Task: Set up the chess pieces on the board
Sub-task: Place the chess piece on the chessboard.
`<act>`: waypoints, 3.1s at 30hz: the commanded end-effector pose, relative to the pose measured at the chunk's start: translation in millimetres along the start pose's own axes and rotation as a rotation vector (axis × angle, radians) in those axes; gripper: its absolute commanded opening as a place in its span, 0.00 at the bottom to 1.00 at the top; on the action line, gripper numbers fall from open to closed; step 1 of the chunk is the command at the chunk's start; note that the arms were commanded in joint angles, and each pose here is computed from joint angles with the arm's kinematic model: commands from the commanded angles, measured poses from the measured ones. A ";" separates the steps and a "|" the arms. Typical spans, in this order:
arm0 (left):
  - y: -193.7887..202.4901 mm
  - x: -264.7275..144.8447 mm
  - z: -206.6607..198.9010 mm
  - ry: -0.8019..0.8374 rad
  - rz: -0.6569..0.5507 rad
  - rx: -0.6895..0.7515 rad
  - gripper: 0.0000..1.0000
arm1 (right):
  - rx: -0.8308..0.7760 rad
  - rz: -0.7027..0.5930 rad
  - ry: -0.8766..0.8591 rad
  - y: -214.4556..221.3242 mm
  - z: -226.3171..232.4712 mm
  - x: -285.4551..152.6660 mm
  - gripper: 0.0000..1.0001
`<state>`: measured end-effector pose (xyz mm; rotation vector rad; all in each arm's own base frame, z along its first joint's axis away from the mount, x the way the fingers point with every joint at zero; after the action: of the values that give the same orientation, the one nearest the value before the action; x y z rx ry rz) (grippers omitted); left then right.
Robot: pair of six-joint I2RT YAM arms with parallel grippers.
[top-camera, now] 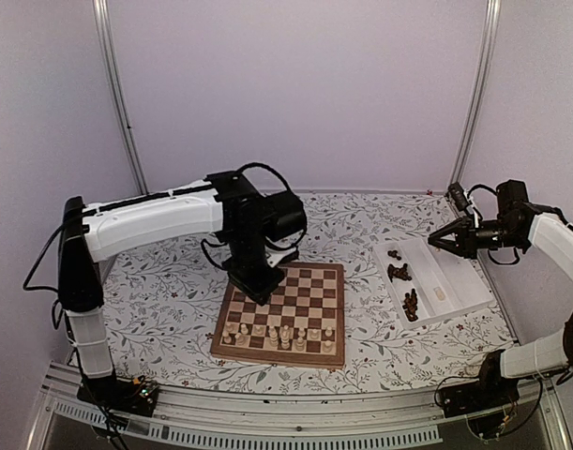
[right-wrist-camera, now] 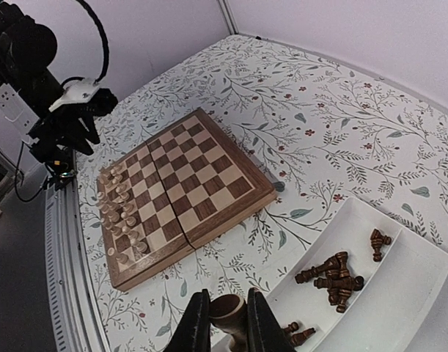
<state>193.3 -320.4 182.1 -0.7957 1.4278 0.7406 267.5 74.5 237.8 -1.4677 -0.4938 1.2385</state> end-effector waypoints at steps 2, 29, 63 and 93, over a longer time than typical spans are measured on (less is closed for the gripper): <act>-47.0 -91.4 -20.0 -0.002 -0.557 0.018 0.26 | 0.011 -0.171 -0.192 -43.4 18.9 -10.6 0.14; -152.4 -146.4 -158.9 1.203 -1.685 0.050 0.61 | 0.057 -0.513 -0.662 -124.5 59.0 -24.9 0.16; -178.2 -102.8 -198.6 1.303 -1.468 0.112 0.39 | 0.053 -0.493 -0.697 -129.0 69.5 -26.4 0.17; -88.1 -75.4 -148.6 0.984 -0.796 0.134 0.00 | -0.522 0.056 -0.104 -95.6 52.2 -11.9 0.49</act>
<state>195.1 -517.7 296.8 -1.7793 1.5963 -0.8206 261.6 121.4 360.4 -1.4036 -0.9692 1.2579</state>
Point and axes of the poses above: each gripper's point midway between its finger pads, its own x axis out along the fingers, its own z axis along the line the jaws close on, y = z × x, the point moved 5 cm from there along -x, back along the fingers, and after that the axes turned 9 degrees about -x, right-handed, at the moved point
